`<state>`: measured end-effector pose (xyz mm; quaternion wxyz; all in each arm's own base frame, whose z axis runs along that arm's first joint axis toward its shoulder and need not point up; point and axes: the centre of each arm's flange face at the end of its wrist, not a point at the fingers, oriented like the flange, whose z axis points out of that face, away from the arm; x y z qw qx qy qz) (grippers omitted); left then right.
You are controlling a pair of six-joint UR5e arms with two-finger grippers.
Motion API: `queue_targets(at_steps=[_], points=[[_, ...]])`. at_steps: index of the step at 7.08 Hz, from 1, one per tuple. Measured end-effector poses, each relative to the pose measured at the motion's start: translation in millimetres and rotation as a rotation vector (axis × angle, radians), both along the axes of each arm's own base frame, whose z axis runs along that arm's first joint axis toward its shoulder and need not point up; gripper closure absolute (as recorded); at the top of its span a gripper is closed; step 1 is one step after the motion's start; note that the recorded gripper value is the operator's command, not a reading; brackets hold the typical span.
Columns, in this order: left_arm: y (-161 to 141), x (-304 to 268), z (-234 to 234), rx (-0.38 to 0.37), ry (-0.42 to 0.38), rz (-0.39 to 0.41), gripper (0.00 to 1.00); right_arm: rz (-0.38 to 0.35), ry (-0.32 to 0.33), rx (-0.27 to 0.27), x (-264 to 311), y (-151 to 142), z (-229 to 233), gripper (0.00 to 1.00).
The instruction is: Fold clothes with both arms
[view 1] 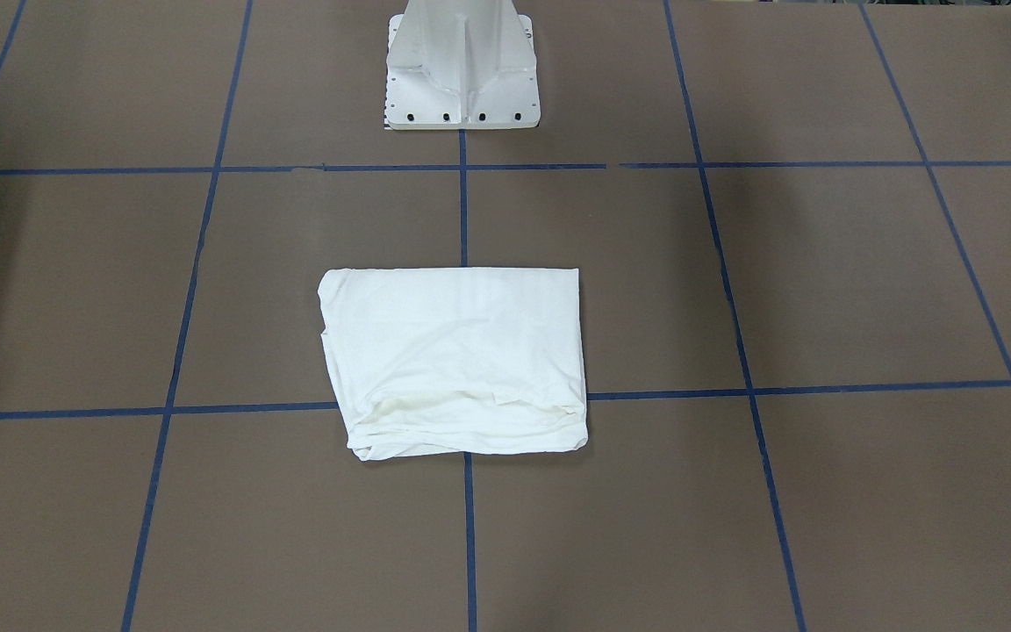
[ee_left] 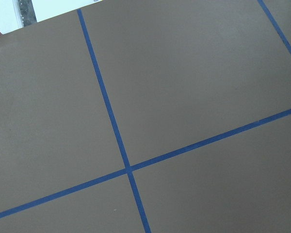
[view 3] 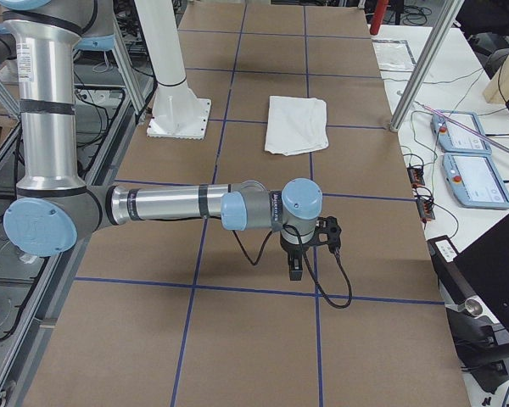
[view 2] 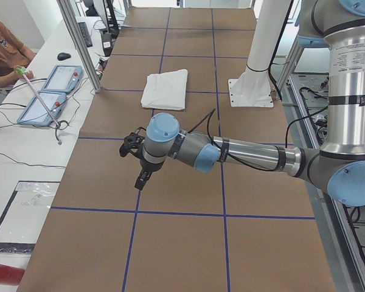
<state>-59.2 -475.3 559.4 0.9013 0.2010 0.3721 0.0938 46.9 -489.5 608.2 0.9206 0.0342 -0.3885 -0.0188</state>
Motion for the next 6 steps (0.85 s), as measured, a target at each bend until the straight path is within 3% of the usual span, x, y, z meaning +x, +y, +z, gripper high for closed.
queue_targets(at_steps=[6], points=[[23, 4, 13, -0.023, 0.048, 0.023, 0.0, 0.0, -0.012, 0.003, -1, 4, -1, 0.0]])
